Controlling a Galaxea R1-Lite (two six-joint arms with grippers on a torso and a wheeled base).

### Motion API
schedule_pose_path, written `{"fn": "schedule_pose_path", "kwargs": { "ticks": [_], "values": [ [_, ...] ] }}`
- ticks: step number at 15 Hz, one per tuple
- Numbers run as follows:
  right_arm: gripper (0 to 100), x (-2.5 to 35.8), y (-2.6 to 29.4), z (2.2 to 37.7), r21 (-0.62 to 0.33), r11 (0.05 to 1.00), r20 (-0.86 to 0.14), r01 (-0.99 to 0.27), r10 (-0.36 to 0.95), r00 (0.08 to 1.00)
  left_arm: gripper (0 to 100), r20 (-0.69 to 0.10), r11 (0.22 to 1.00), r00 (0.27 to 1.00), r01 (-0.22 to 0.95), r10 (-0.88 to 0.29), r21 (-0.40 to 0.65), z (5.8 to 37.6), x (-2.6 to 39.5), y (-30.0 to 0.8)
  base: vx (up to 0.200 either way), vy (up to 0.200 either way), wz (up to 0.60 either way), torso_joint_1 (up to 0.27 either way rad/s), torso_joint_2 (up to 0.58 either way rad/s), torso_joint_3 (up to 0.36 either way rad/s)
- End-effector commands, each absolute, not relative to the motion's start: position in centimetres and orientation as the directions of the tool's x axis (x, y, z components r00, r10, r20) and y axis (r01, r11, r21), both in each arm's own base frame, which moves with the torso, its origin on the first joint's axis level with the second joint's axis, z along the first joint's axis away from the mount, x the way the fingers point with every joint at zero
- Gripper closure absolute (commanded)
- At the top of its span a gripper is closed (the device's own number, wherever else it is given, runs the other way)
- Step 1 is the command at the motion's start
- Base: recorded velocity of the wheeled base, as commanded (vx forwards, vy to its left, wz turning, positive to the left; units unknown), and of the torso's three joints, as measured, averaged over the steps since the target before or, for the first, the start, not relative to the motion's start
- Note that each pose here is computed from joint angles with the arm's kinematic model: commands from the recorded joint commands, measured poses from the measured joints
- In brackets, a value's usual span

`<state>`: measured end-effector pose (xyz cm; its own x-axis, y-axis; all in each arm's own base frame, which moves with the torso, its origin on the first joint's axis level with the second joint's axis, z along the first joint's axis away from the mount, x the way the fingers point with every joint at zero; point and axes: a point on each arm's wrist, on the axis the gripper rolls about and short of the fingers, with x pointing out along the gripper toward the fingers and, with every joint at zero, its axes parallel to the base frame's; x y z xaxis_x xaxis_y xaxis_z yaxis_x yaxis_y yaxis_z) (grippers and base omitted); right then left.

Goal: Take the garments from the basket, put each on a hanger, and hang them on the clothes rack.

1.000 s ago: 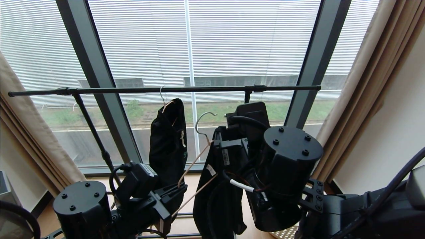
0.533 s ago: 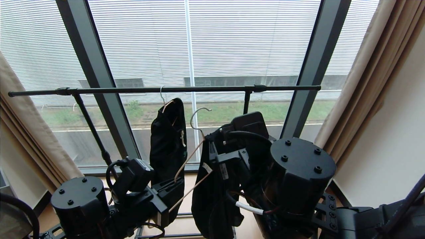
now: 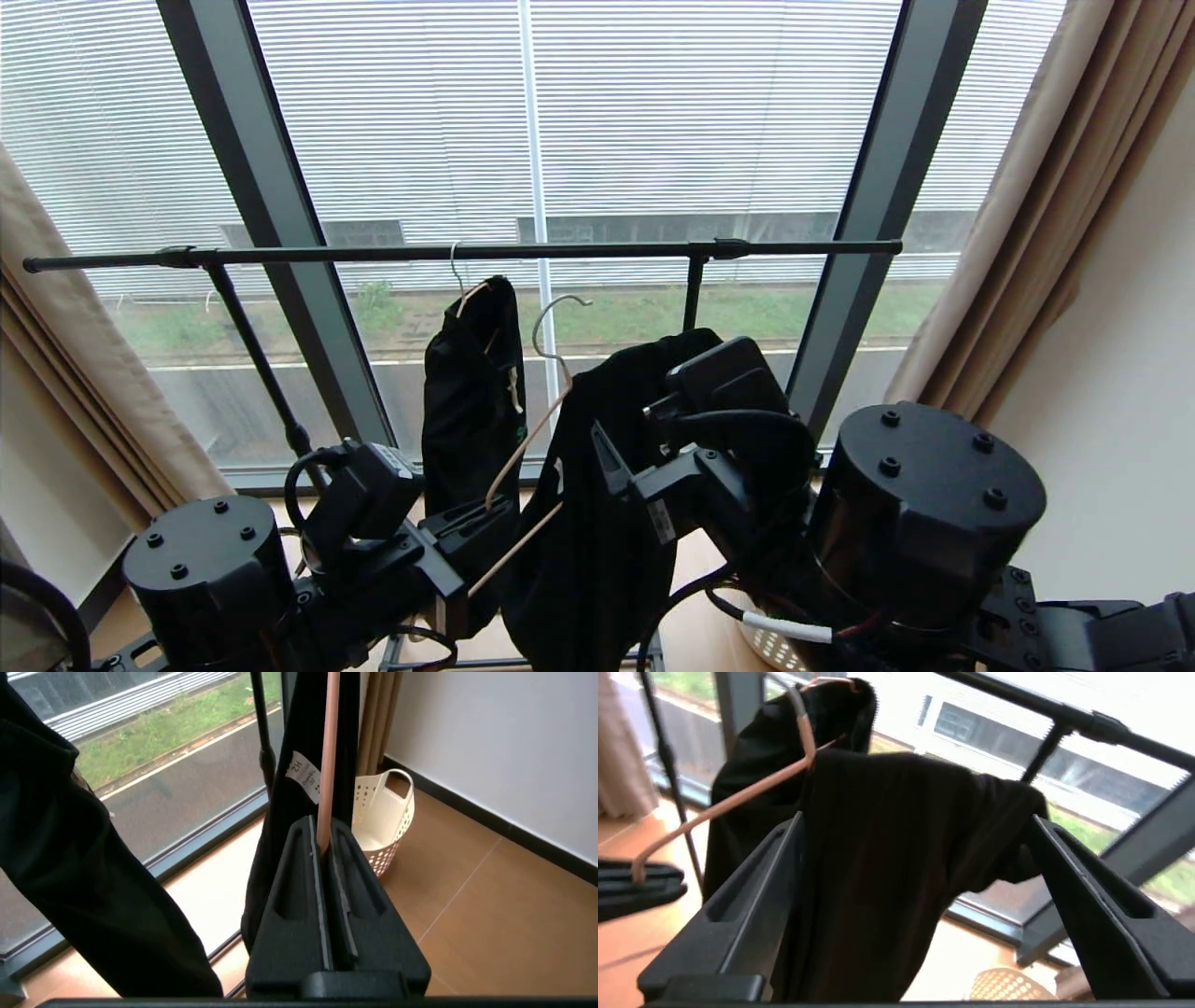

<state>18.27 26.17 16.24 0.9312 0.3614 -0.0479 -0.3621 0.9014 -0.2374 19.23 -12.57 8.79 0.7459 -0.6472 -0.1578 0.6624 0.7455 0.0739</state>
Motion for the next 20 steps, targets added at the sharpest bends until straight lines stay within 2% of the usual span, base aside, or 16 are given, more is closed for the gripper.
{"fn": "schedule_pose_path", "kwargs": {
  "ticks": [1,4,6,8,9,10,11,13,14,15,16,20],
  "values": [
    [0,18.9,23.8,17.2,-0.251,0.9,-0.035,-0.356,0.359,0.933,100,-0.161,0.74,0.74,0.669,-0.653,0.071,8.8,18.9,-12.4,0.0,0.0,0.0,0.0,0.0,0.0],
    [0,19.9,19.3,18.2,-0.335,0.862,-0.03,-0.38,0.394,0.919,100,-0.176,0.698,0.696,0.713,-0.696,0.061,8.6,18.6,-11.4,0.0,0.0,0.0,0.0,0.0,0.0],
    [0,20.2,16.6,19.3,-0.372,0.796,-0.121,-0.478,0.469,0.875,100,-0.195,0.663,0.662,0.745,-0.724,0.068,8.3,18.3,-10.7,0.0,0.0,0.0,0.0,0.0,0.0],
    [0,21.5,13.9,21.1,-0.393,0.631,-0.294,-0.669,0.603,0.741,100,-0.209,0.647,0.65,0.757,-0.731,0.089,8.1,18.1,-10.6,0.0,0.0,0.0,0.0,0.0,0.0],
    [0,22.2,13.0,21.8,-0.411,0.566,-0.339,-0.715,0.633,0.696,100,-0.215,0.644,0.646,0.76,-0.732,0.09,8.0,17.9,-10.6,0.0,0.0,0.0,0.0,0.0,0.0],
    [0,23.0,12.0,22.6,-0.429,0.46,-0.409,-0.777,0.669,0.621,100,-0.226,0.637,0.638,0.766,-0.736,0.088,7.8,17.6,-10.6,0.0,0.0,0.0,0.0,0.0,0.0],
    [0,24.1,11.8,23.6,-0.414,0.356,-0.483,-0.838,0.694,0.533,100,-0.237,0.615,0.619,0.782,-0.749,0.1,7.7,17.1,-10.9,0.0,0.0,0.0,0.0,0.0,0.0],
    [0,26.4,12.5,24.2,-0.405,0.225,-0.6,-0.886,0.666,0.443,100,-0.237,0.58,0.595,0.803,-0.768,0.138,7.7,16.8,-11.4,0.0,0.0,0.0,0.0,0.0,0.0],
    [0,27.1,12.6,24.3,-0.404,0.182,-0.626,-0.896,0.659,0.416,100,-0.236,0.569,0.588,0.809,-0.774,0.146,7.7,16.6,-11.5,0.0,0.0,0.0,0.0,0.0,0.0],
    [0,28.1,13.1,24.6,-0.349,0.118,-0.657,-0.93,0.677,0.332,100,-0.227,0.553,0.575,0.818,-0.786,0.156,7.9,16.4,-11.8,0.0,0.0,0.0,0.0,0.0,0.0],
    [0,28.9,13.5,24.9,-0.303,0.087,-0.679,-0.949,0.679,0.279,100,-0.206,0.542,0.566,0.824,-0.798,0.164,8.4,16.0,-12.0,0.0,0.0,0.0,0.0,0.0,0.0],
    [0,29.6,14.6,24.0,-0.237,0.02,-0.729,-0.971,0.657,0.191,100,-0.17,0.528,0.555,0.83,-0.815,0.179,9.1,15.5,-12.1,0.0,0.0,0.0,0.0,0.0,0.0]
  ]
}}
